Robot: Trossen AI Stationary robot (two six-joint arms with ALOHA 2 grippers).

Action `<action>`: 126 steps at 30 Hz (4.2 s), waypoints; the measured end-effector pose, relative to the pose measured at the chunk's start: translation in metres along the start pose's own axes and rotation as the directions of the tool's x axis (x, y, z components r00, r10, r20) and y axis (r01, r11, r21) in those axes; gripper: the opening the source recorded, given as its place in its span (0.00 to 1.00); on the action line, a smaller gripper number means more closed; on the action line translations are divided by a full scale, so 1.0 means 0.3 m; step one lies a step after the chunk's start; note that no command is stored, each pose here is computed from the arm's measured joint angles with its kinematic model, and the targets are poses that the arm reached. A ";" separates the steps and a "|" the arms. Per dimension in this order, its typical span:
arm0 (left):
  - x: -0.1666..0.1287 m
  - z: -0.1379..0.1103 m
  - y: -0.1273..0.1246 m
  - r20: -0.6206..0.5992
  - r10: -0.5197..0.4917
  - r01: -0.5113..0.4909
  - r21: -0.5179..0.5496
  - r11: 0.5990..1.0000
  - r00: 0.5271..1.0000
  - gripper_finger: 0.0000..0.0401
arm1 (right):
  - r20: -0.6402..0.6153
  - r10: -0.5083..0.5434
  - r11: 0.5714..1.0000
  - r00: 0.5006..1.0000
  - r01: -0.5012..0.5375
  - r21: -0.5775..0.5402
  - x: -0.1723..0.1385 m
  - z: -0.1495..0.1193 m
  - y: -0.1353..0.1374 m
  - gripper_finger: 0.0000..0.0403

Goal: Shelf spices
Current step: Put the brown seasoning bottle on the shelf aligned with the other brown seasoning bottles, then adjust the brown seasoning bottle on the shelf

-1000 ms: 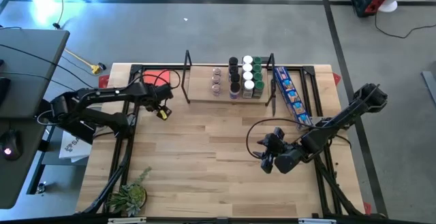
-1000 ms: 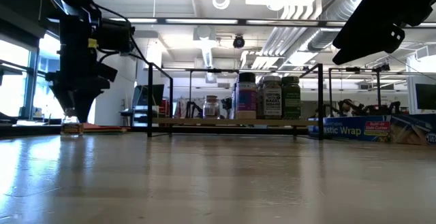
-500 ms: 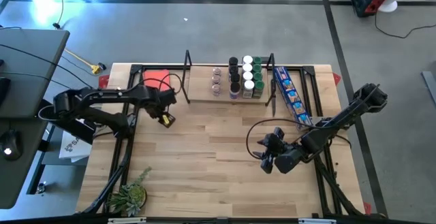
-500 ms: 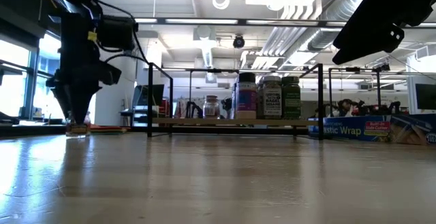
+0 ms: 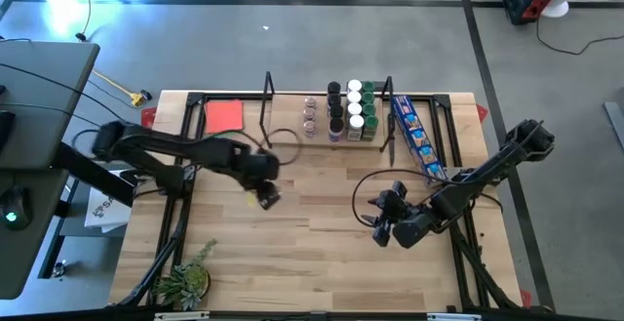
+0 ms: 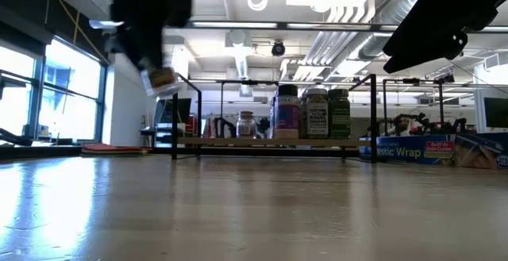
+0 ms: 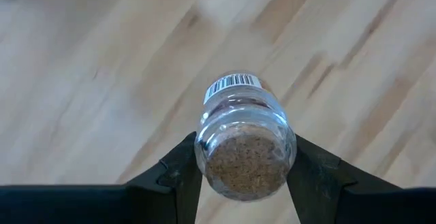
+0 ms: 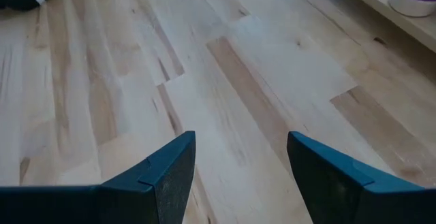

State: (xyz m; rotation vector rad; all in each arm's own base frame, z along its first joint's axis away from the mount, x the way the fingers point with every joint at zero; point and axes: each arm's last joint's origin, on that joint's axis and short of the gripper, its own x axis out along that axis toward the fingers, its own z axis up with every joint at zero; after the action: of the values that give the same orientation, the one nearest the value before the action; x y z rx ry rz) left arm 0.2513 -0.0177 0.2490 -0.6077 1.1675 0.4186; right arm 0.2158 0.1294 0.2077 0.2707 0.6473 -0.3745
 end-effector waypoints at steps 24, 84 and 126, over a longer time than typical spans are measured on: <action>0.219 0.638 0.081 -0.042 0.272 -0.261 0.170 0.950 0.961 0.45 | -0.023 0.018 1.000 1.000 -0.018 0.012 0.004 0.003 -0.001 0.56; 0.266 0.704 0.161 0.004 0.228 -0.228 0.075 0.971 0.974 0.56 | -0.021 0.021 1.000 1.000 -0.021 0.010 0.003 0.003 0.000 0.56; 0.156 0.774 0.422 0.071 0.431 -0.416 -0.163 0.895 0.900 0.22 | 0.002 0.028 1.000 1.000 -0.028 -0.009 -0.017 -0.015 0.017 0.56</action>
State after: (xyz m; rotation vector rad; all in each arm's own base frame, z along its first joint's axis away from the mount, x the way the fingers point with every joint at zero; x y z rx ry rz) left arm 0.3592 0.2281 0.2377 -0.4436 1.1735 0.9058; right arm 0.2118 0.1368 0.2082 0.2709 0.6427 -0.3453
